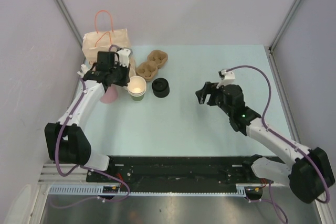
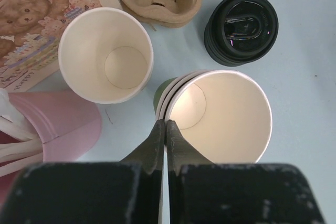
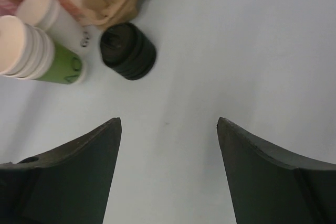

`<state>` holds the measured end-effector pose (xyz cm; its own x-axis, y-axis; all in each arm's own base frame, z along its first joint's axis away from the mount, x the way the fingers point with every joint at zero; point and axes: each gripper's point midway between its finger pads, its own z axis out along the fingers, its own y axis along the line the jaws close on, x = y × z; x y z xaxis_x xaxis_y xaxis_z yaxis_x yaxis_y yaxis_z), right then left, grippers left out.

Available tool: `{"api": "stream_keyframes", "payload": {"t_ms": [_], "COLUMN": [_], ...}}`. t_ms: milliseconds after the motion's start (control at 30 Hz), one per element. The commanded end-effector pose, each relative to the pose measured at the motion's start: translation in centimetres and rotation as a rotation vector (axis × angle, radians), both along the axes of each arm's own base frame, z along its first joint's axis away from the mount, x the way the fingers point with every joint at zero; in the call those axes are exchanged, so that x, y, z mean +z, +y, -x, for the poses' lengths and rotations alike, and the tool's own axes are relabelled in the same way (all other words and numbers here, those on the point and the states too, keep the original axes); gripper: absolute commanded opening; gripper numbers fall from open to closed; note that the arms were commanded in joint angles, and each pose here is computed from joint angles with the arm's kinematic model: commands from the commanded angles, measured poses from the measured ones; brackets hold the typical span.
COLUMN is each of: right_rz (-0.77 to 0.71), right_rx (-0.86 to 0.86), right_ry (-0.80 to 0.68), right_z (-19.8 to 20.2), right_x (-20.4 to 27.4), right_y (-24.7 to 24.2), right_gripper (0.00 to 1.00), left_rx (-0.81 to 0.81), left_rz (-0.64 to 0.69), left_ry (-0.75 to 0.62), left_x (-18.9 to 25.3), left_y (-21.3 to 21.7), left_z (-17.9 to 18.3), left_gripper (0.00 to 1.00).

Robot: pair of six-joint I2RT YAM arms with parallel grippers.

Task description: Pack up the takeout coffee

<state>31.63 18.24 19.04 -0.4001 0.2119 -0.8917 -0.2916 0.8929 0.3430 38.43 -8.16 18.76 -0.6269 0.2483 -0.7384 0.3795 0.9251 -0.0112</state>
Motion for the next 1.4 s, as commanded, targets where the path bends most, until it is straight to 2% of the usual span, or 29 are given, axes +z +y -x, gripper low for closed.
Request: {"api": "stream_keyframes", "payload": {"t_ms": [0,200,333,533,633,867,1000,1200,1333,1367], "right_rz": [-0.213,-0.272,-0.441,-0.597,-0.638,-0.587,-0.524,-0.395,-0.215,-0.181], "right_rx": [0.103,0.214,0.287,0.351,0.375,0.345,0.307,0.242,0.126,0.113], "right_ry": [-0.028,0.095,0.247,0.407,0.457,0.357,0.266,0.101,-0.124,-0.153], "right_z": [-1.7,-3.2,-3.3,-4.3,-4.2,-4.7,-4.9,-3.9,-3.9,-3.8], "right_x": [5.2,4.5,2.6,-0.5,-1.2,1.5,3.9,8.2,12.7,13.2], "right_y": [7.4,16.2,20.2,23.9,24.6,23.4,21.7,20.0,19.7,19.9], "right_gripper": [0.78,0.67,0.54,0.39,0.36,0.39,0.45,0.64,0.82,0.84], "left_rx": [-0.018,-0.026,-0.026,-0.01,0.005,0.03,0.022,0.033,0.017,0.009], "left_rz": [0.094,0.181,0.195,0.224,0.22,0.182,0.19,0.165,0.086,0.065], "left_ry": [0.001,0.065,0.094,0.123,0.118,-0.02,-0.097,-0.212,-0.326,-0.342], "left_x": [0.8,-0.5,-1.3,-1.9,-1.8,2.7,5.7,9.6,12.6,12.8], "left_y": [-0.8,-1.2,-1.3,-1.3,-0.8,0.5,0.4,1.1,1.2,1.0], "left_z": [0.0,0.6,1.0,0.9,0.6,-0.3,0.2,1.1,2.8,3.2], "left_gripper": [0.0,0.0,0.0,0.01,0.01,0.0,0.0,0.0,0.0,0.01]}}
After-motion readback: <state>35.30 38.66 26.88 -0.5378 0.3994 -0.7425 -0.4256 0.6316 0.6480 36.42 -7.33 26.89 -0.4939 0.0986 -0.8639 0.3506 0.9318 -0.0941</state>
